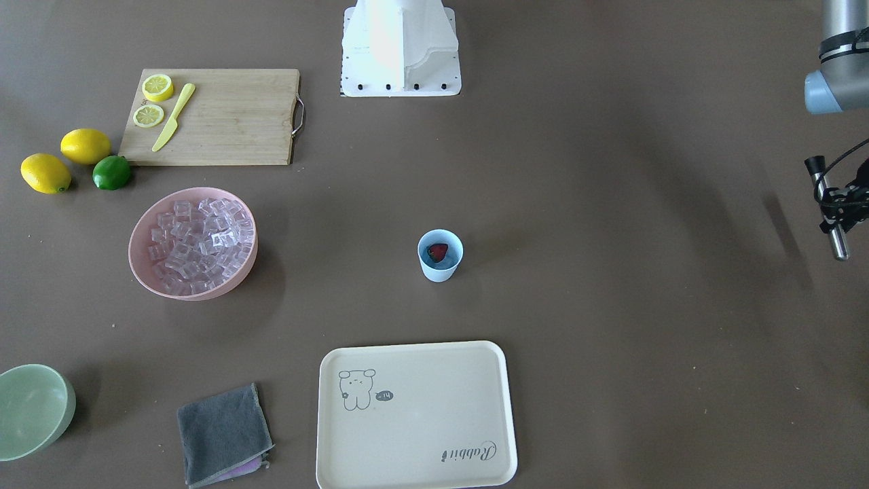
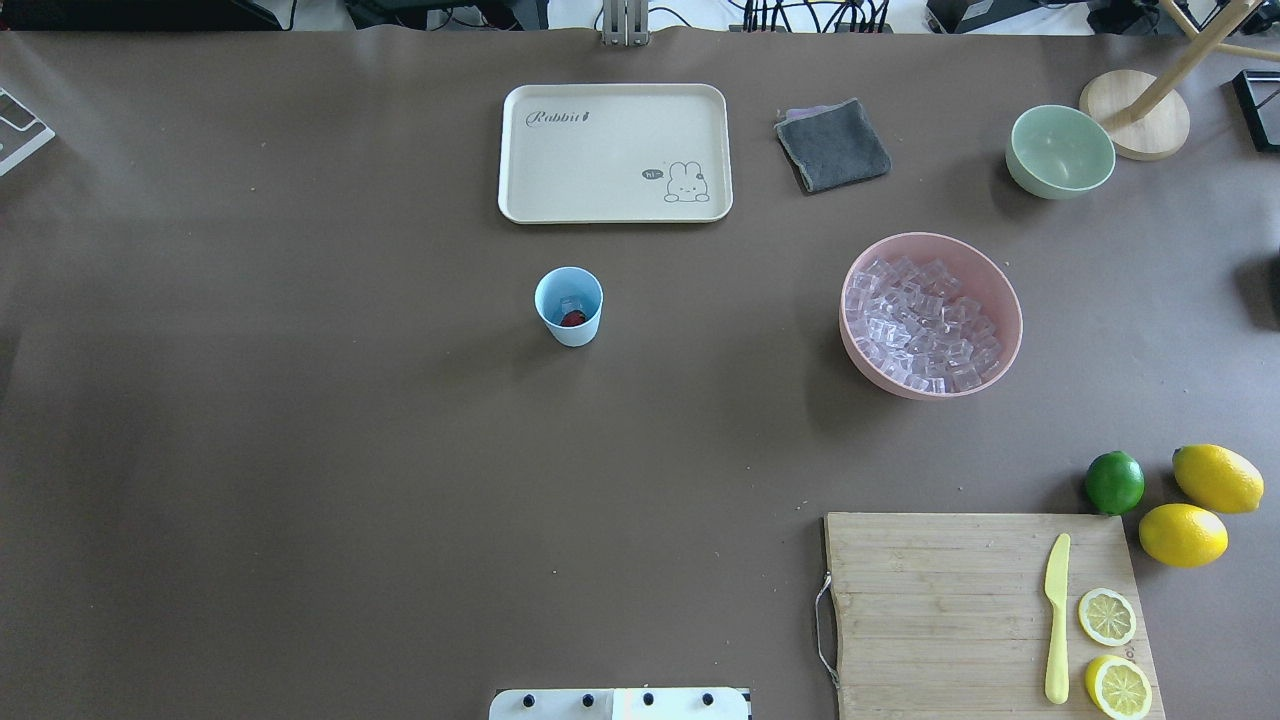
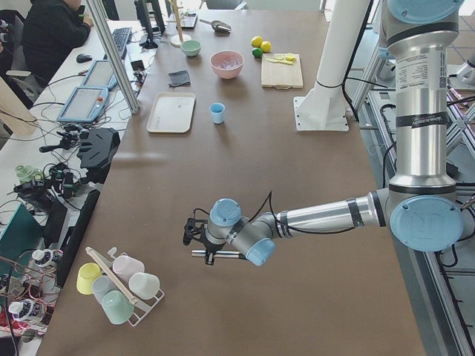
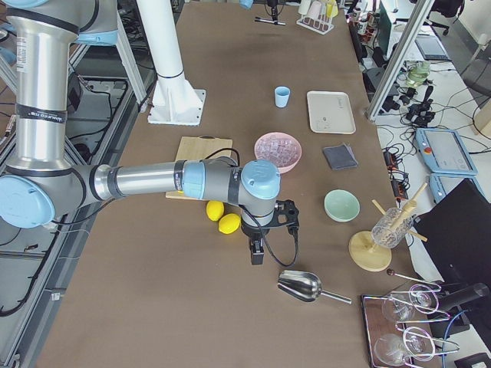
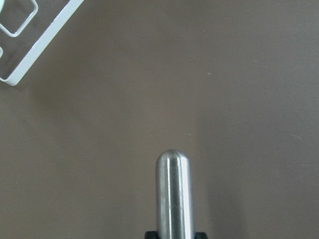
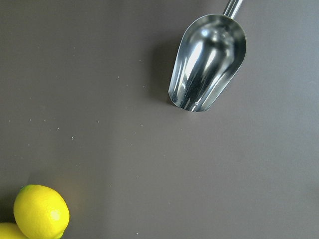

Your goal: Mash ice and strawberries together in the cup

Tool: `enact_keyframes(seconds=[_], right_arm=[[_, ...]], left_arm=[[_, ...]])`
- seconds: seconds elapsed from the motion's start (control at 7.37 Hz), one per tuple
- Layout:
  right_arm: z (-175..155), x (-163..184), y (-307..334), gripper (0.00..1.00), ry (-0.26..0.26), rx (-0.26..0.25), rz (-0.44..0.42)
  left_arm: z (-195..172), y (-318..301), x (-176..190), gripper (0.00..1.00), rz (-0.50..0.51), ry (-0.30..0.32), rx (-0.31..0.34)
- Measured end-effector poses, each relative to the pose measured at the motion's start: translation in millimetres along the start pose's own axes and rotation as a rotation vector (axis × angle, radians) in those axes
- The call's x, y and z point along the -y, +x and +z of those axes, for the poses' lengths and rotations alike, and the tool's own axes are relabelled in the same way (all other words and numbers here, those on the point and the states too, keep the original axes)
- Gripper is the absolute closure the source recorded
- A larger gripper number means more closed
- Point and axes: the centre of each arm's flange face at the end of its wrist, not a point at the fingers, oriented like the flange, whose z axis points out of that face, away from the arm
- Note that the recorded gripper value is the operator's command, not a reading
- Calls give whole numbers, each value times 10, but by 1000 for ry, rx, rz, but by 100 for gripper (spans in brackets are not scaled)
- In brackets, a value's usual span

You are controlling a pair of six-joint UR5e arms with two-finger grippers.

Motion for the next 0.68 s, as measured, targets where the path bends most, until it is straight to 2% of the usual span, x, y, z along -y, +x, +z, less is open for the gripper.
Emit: enact_keyframes(seconds=[0.14,0.27,0.41,0.68], right_arm=[[8,-15,6,0,-2,0,2],[15,-30,15,0,-3,0,5],[19,-44,25,0,-4,-1,7],[20,-62,41,0,-4,-2,11]], left_arm=[[50,-85,-54,62,-9,10,17],[75,-109,-72,25,-20,15,24],[86,-104,-70,1,-23,18,24],[90,-52,-16,1,-14,23,16]])
